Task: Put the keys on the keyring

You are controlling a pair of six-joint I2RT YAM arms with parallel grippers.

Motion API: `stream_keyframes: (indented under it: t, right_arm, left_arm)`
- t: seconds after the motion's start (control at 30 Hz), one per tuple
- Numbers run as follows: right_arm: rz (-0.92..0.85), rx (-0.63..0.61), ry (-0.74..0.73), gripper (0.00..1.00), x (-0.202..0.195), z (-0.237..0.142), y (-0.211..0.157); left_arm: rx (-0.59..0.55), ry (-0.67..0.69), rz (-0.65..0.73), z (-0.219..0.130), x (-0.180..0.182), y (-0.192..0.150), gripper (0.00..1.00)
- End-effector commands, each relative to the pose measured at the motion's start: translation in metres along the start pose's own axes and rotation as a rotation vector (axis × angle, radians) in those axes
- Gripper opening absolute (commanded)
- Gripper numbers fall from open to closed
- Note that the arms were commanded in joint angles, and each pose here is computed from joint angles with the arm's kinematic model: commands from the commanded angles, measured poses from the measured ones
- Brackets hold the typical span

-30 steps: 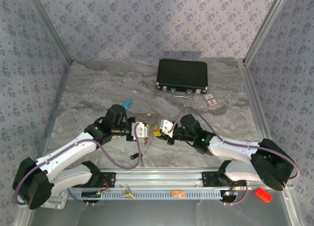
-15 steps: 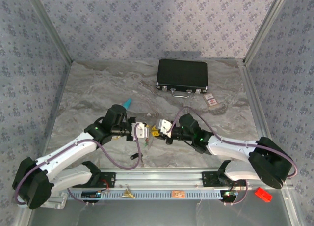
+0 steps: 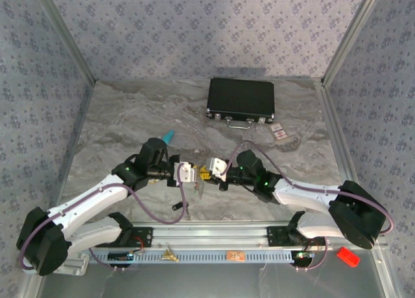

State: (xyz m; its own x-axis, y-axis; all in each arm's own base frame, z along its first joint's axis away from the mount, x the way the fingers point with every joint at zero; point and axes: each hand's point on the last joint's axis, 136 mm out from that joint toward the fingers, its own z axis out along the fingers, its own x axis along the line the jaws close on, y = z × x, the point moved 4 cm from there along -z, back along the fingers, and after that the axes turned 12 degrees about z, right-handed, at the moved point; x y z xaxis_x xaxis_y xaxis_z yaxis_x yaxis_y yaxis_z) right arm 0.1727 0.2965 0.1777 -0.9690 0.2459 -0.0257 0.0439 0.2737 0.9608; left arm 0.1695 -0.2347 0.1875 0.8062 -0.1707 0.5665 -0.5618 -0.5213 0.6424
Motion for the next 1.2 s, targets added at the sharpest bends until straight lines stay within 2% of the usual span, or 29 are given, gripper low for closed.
stream_keyframes:
  t: [0.0,0.07,0.13,0.2,0.33,0.5,0.8,1.0,1.17]
  right_arm:
    - [-0.033,-0.066,0.027,0.06,0.0036,0.001,0.0246]
    - [-0.034,-0.062,0.027,0.0,0.0039,0.0011,0.0239]
    - [-0.035,-0.051,0.023,0.0,0.0034,0.0015,0.022]
    - [-0.034,-0.039,0.016,0.0,0.0025,0.0015,0.0194]
    - [-0.036,-0.024,0.01,0.0,0.0017,0.0018,0.0172]
    - [-0.04,-0.009,0.008,0.0,0.0012,0.002,0.0156]
    - [-0.054,-0.014,0.016,0.0,0.0042,0.0038,0.0195]
    - [-0.052,-0.027,0.009,0.12,0.0039,0.0044,0.0216]
    - [-0.053,-0.033,0.011,0.15,0.0044,0.0059,0.0227]
  left_arm:
    - [-0.043,-0.027,0.029,0.0,-0.0023,0.0076,0.0]
    - [-0.035,-0.02,0.03,-0.0004,-0.0012,0.0068,0.01]
    - [-0.023,-0.006,0.031,-0.0021,-0.0001,0.0059,0.11]
    - [-0.012,0.003,0.031,-0.0035,-0.0003,0.0048,0.16]
    - [0.007,0.013,0.026,-0.0063,-0.0005,0.0031,0.18]
    - [0.016,0.025,0.022,-0.0088,0.0002,0.0022,0.15]
    - [0.005,0.015,0.019,-0.0076,0.0013,0.0036,0.0]
    - [0.004,0.013,0.013,-0.0076,0.0006,0.0031,0.0]
    - [-0.01,0.009,0.002,-0.0076,0.0,0.005,0.0]
